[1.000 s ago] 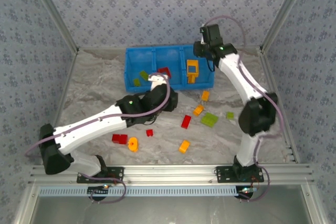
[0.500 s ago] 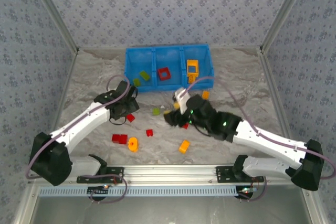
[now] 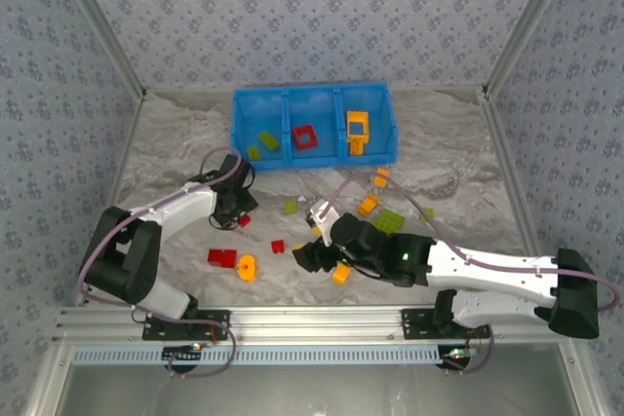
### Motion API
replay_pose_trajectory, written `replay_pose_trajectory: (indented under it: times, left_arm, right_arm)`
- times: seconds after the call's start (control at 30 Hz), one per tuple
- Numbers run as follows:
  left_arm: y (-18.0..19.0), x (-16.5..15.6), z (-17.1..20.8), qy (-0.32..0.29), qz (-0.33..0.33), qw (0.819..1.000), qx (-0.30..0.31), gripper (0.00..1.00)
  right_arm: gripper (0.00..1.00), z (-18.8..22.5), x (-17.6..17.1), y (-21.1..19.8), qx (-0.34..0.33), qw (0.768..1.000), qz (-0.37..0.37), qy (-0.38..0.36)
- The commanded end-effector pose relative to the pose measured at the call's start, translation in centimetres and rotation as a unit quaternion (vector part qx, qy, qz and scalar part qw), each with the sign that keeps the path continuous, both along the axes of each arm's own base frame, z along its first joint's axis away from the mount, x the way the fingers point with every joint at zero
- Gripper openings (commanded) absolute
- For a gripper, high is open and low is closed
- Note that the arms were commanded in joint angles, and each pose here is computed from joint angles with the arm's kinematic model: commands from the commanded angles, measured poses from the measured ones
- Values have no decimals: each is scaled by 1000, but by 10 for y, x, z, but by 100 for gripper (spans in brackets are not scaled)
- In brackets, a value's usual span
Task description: Sort the legos into containers by color
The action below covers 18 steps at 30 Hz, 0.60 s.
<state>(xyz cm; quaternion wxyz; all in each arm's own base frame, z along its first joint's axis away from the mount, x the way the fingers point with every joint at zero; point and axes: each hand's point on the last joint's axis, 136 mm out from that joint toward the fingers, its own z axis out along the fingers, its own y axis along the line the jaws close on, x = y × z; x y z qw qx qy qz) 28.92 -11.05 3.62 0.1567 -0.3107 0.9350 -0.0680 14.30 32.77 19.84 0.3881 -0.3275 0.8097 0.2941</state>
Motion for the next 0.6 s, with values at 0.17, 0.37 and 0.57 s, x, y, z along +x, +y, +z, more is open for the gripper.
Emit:
replay_pose_trajectory:
  times: [0.17, 0.37, 0.57]
  left_arm:
    - [2, 0, -12, 7, 8, 1000, 0, 53]
    - [0, 3, -13, 6, 3, 1000, -2, 41]
    - [-13, 17, 37, -57, -32, 998, 8, 32]
  right_arm:
    - [66, 11, 9, 4, 13, 1000, -20, -3]
    - [65, 17, 11, 1, 22, 999, -30, -8]
    - [64, 50, 28, -19, 29, 995, -77, -47]
